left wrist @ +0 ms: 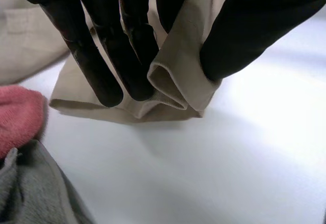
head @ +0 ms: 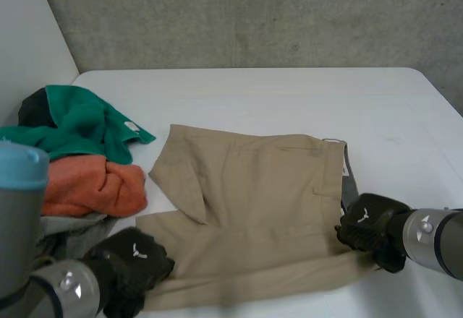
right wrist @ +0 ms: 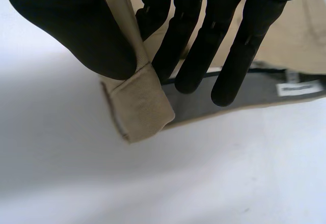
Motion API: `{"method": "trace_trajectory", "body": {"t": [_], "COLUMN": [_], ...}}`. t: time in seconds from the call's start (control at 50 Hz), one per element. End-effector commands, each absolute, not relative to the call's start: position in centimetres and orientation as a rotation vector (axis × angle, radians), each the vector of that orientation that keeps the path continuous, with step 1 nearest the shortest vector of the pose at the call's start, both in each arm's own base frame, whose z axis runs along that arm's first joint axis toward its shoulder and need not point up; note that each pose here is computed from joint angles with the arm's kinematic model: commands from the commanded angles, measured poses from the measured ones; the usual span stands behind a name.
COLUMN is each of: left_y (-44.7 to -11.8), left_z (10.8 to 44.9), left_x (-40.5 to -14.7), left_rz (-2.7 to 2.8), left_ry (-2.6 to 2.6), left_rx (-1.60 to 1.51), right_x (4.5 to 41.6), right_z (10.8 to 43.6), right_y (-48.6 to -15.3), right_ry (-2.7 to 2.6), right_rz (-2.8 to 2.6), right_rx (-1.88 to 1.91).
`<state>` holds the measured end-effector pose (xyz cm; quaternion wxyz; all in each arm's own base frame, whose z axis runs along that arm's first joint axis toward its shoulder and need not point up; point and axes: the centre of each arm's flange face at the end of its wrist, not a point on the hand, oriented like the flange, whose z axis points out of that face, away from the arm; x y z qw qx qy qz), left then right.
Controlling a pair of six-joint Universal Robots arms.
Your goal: Fold the laundry.
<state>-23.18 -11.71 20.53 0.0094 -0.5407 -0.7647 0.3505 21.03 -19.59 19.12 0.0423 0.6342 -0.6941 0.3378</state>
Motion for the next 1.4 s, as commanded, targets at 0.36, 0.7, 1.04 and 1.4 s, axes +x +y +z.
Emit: {"method": "trace_trajectory", "body": {"t": [0.36,0.7,1.04,1.4], "left_y": [-21.1,-15.4,-29.2,-30.8], "left_z": [19.9,23.9,16.6,12.9], "left_x": [-27.3,-26.2,-29.9,-29.8], "left_rz": [1.494,1.381,1.642,1.519], "left_ry": [-2.457,-2.256,-2.092,-2.113], "left_rx": [-1.36,-1.609,-1.387,-1.382], "right_x": [25.4,22.3,22.2,21.4], "right_z": [17.2,17.9,17.8,17.6], "right_y": [-24.2,-19.4,-20.0,-20.8], "right_ry": [-2.199,-2.102,-2.114,-2.142], "right_rz": [1.498,1.308,1.368,1.376], "right_rx": [1.585,1.786,1.718,1.666]}}
